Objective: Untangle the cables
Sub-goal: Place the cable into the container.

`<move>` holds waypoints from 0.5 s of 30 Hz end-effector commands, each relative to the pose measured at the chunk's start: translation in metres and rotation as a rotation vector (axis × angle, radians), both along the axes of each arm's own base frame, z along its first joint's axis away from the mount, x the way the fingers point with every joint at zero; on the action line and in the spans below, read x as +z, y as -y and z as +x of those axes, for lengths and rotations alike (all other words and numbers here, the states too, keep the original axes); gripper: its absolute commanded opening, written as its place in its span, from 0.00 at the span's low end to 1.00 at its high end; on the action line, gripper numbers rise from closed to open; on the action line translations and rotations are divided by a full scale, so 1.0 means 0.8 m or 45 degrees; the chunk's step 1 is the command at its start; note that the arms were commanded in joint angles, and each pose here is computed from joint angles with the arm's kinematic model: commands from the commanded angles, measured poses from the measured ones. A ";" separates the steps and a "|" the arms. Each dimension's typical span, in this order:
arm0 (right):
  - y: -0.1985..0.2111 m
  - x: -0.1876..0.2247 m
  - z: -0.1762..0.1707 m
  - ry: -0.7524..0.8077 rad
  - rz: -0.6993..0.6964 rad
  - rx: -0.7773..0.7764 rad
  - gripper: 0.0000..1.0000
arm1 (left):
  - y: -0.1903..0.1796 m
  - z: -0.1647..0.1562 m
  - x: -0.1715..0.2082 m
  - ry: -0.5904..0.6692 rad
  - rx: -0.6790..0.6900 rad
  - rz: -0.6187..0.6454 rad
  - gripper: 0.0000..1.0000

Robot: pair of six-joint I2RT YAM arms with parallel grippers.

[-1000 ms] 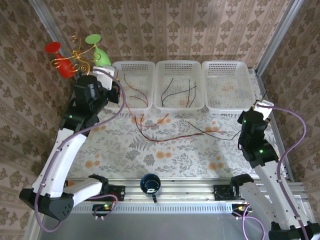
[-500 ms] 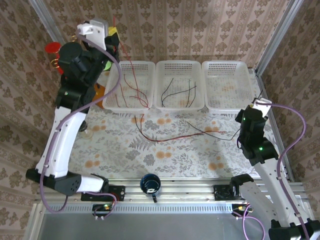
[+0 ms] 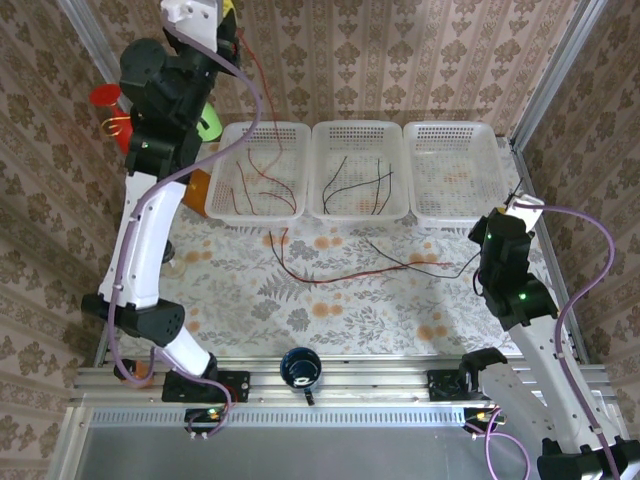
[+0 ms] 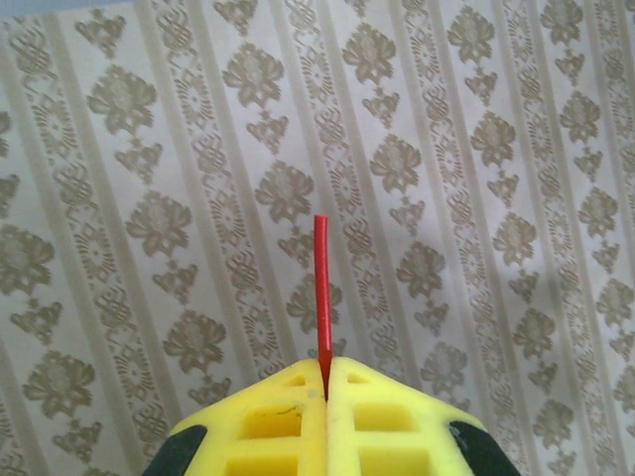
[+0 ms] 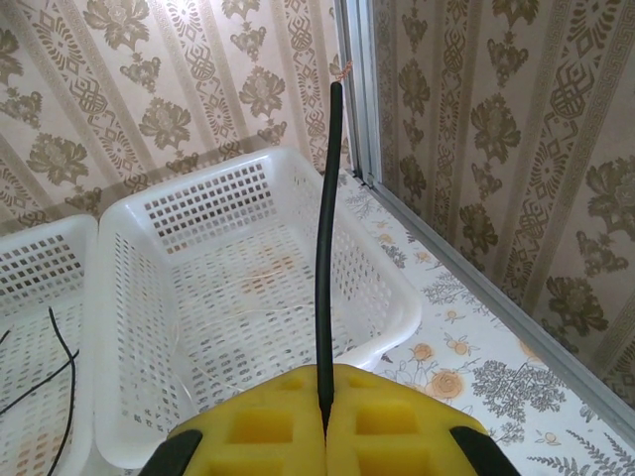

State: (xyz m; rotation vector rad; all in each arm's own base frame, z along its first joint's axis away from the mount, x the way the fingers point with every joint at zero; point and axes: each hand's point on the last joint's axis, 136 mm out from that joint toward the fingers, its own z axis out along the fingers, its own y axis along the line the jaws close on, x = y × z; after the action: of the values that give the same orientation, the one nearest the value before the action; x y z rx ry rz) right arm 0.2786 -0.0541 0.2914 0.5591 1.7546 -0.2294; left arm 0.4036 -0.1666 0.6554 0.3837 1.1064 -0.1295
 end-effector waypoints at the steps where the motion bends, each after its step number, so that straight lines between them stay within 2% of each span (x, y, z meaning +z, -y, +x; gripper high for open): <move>1: -0.001 0.010 -0.003 0.041 0.045 0.007 0.00 | -0.022 0.007 0.008 0.020 0.085 0.028 0.00; 3: -0.003 0.011 -0.003 0.043 0.049 0.015 0.00 | -0.021 0.029 -0.021 -0.035 0.116 0.081 0.00; 7: -0.007 0.014 0.000 0.055 0.072 0.036 0.00 | -0.018 0.077 -0.119 -0.259 0.073 0.096 0.00; 12: -0.011 0.016 0.001 0.052 0.080 0.060 0.00 | -0.013 0.104 -0.230 -0.461 0.046 0.051 0.00; 15: -0.013 0.017 0.002 0.046 0.082 0.071 0.00 | -0.011 0.119 -0.303 -0.611 0.056 0.078 0.00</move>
State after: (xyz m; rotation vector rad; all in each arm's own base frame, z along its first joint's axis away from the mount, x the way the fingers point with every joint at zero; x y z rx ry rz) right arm 0.2813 -0.0463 0.2916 0.5439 1.7648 -0.1693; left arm 0.4989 -0.1574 0.4143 0.4316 1.6113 -0.1065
